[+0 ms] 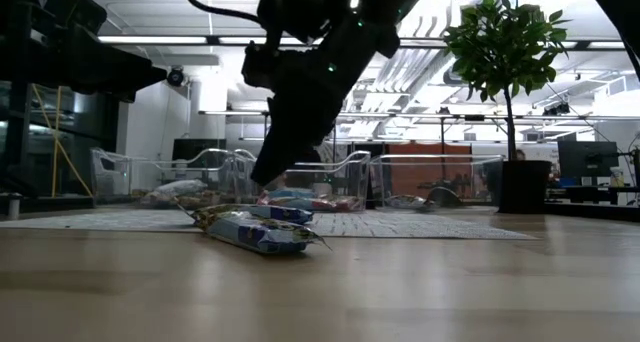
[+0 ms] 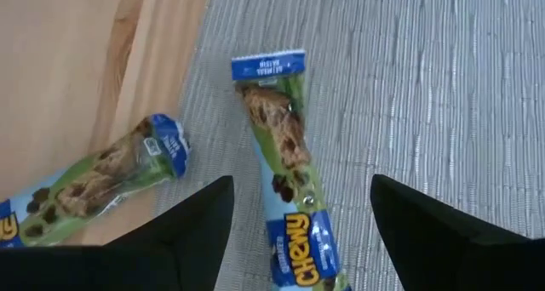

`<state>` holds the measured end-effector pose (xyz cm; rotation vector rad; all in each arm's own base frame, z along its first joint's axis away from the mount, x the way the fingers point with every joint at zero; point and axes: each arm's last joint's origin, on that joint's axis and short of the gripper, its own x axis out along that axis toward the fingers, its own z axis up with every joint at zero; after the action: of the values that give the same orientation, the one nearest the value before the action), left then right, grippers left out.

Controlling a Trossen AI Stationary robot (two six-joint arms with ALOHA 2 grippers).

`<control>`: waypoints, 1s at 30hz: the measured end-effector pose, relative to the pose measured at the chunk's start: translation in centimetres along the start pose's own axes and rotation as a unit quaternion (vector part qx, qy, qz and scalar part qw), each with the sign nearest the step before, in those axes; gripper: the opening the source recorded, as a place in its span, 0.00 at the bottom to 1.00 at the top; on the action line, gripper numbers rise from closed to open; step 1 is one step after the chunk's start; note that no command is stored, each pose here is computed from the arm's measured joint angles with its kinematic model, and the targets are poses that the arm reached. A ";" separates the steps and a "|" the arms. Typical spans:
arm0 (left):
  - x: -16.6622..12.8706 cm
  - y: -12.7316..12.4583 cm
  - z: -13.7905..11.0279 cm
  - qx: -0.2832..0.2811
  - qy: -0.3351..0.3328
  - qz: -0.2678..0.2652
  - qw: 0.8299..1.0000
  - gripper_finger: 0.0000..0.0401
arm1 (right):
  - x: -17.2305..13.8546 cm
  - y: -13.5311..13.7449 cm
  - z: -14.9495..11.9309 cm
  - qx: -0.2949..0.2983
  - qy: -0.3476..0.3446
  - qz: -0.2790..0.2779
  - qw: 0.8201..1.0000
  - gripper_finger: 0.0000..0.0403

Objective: Pick and place Granola Bars by type
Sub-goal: Put the blue granola bar into the right transparent bin

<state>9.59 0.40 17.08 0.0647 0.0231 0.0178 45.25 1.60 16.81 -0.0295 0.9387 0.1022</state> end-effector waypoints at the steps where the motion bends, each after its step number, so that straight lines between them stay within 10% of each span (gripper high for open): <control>1: 0.0 0.0 0.0 0.000 0.000 0.000 1.000 0.43 | 0.1 0.0 -0.1 0.000 -0.001 -0.001 1.000 0.65; 30: 0.0 0.0 0.0 0.000 0.000 0.000 1.000 0.43 | 3.3 -0.4 -2.3 0.000 0.015 -0.013 1.000 0.64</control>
<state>9.59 0.40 17.09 0.0645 0.0222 0.0176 45.36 1.27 12.75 -0.0428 0.9674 0.0781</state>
